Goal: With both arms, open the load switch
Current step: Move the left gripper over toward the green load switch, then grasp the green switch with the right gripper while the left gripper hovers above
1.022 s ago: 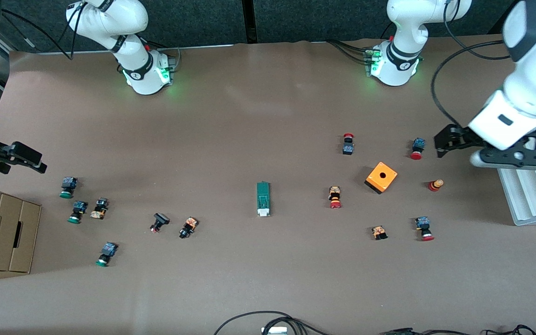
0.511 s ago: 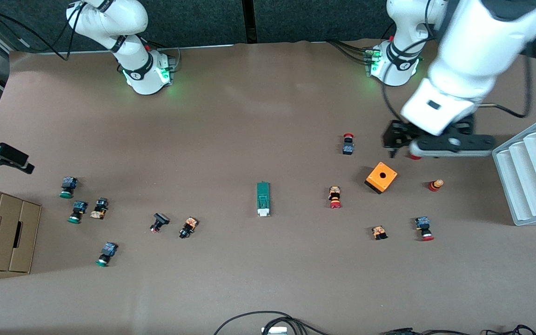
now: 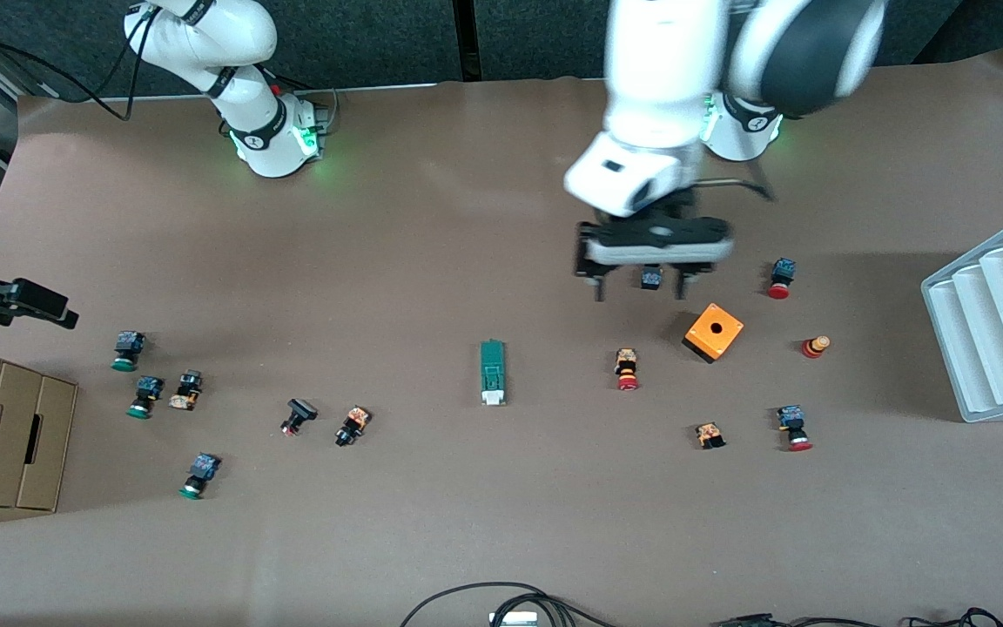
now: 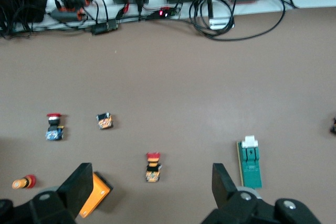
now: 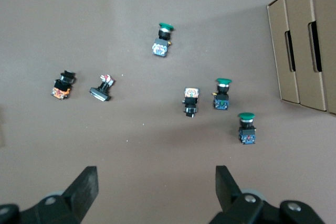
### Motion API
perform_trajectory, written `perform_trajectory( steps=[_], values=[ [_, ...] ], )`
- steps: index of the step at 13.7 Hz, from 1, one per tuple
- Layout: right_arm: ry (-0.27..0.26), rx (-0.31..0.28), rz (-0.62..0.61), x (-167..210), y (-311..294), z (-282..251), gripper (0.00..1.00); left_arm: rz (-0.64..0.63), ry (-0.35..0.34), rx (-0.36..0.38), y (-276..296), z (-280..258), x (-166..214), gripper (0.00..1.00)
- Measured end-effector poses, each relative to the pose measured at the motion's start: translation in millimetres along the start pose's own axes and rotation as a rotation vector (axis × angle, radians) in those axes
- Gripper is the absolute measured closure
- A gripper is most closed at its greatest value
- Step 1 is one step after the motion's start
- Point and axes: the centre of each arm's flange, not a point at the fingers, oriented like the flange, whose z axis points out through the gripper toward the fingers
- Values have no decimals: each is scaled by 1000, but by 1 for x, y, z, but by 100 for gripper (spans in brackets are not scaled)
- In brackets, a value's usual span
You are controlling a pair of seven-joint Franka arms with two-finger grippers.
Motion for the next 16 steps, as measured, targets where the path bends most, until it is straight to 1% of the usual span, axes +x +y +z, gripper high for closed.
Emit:
perform_trajectory(
  steps=[2,4,8,11,13,16],
  values=[
    [-6,0,-18,1,-10,3,0,-6,63,28,38,10,-22,0],
    [-16,-1,-36,3,-23,9,0,-25,111,54,73,22,-46,0],
    [-33,-6,-48,20,-32,25,0,-42,170,78,136,47,-100,0],
    [-19,-17,-71,48,-48,34,0,-64,235,84,170,68,-136,0],
    [6,-23,-103,65,-71,45,0,-82,291,86,190,91,-158,0],
    [3,-29,-120,74,-103,69,0,-121,364,76,214,129,-191,0]
  ],
)
